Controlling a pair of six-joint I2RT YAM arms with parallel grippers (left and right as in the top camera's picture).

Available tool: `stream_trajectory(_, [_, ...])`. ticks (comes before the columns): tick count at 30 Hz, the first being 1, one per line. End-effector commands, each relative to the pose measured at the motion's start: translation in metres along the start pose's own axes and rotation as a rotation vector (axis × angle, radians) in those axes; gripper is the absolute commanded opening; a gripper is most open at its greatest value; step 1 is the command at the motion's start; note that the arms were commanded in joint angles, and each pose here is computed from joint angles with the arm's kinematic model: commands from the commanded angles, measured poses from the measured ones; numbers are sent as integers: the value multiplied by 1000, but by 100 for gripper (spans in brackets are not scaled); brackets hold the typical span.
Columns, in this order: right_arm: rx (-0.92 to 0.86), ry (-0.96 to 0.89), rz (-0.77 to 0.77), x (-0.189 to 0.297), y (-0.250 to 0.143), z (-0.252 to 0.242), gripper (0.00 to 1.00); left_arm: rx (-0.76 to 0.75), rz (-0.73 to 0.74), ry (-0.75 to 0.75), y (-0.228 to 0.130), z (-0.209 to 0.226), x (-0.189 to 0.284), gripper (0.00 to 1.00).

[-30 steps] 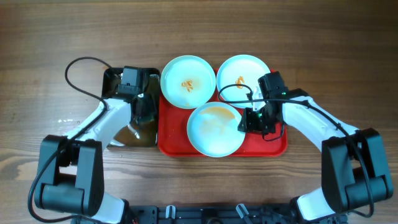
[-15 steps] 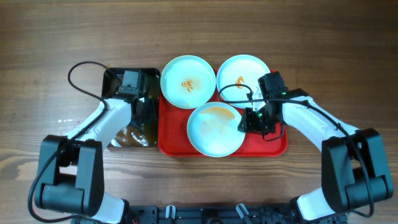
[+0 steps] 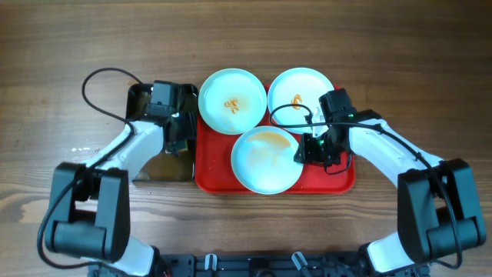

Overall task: Clean dirty plates on tray and stack at the side
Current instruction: 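Dip the sponge back into the water tray with the left gripper, then lift the cleaned front plate with the right gripper and place it right of the tray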

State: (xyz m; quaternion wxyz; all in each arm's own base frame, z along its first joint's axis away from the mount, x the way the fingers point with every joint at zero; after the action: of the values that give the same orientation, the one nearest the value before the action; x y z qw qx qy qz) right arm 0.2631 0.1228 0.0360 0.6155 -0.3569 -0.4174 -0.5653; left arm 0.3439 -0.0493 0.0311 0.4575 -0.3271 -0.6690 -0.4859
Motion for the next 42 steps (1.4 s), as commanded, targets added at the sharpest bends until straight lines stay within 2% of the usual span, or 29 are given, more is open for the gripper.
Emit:
stream_trajectory(1, [-7, -8, 12, -3, -2, -3, 34, 4, 25, -19, -2, -4, -6, 29])
stream_trajectory(2, [-6, -8, 12, -3, -2, -3, 33, 4, 24, -19, -2, -4, -5, 17])
stream_trajectory(4, [-6, -8, 12, -3, -2, -3, 36, 3, 28, -16, -3, -4, -5, 4])
stream_trajectory(7, [-6, -8, 9, -3, -1, -3, 41, 3, 27, -17, -3, -3, 5, 6])
stream_trajectory(8, [-5, -8, 9, -3, -1, -3, 41, 4, 29, -16, -4, -2, 9, 40])
stream_trajectory(9, [-5, -8, 9, -3, -1, -3, 41, 3, 36, -12, -6, -1, 13, 65])
stream_trajectory(12, [-6, -8, 9, -3, -1, -3, 41, -1, 101, 21, -20, 7, 20, 80])
stream_trajectory(15, [-6, -8, 10, -3, -1, -3, 42, -5, 164, 54, -33, 14, 22, 81])
stream_trajectory(19, [-7, -8, 12, -3, -2, -3, 42, -5, 165, 54, -34, 14, 22, 81])
stream_trajectory(21, [-8, -8, 15, -3, -2, -3, 38, -4, 162, 52, -33, 14, 22, 82])
stream_trajectory(24, [-7, -9, 21, -4, -4, -2, 20, -3, 160, 43, -33, 12, 21, 82])
stream_trajectory(26, [7, -8, 21, -5, -4, 1, 13, -3, 162, 39, -33, 12, 21, 82])
stream_trajectory(29, [20, -7, 22, -6, -4, 4, 5, -2, 167, 30, -33, 10, 21, 83])
stream_trajectory(32, [28, -6, 13, -3, -4, 5, 5, -2, 167, 30, -33, 10, 21, 83])
stream_trajectory(36, [84, -13, -86, 23, 4, 15, 5, -3, 167, 30, -33, 11, 21, 83])
stream_trajectory(42, [150, -231, -354, 87, 21, 6, 4, -2, 157, 25, -31, 9, 21, 84])
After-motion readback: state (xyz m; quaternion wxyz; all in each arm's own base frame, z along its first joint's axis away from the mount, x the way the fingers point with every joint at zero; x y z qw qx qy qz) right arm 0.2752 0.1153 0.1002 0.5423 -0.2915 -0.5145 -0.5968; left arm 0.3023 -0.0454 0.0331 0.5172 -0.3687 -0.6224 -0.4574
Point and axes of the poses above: each gripper's point midway between its finger pads, its own x axis back along the fingers, its own z axis along the line the jaws close on, y = z × x, the point moved 3 cm from there along x, back along the fingers, and after that the axes turned 8 degrees about x, right-handed, at the moved point
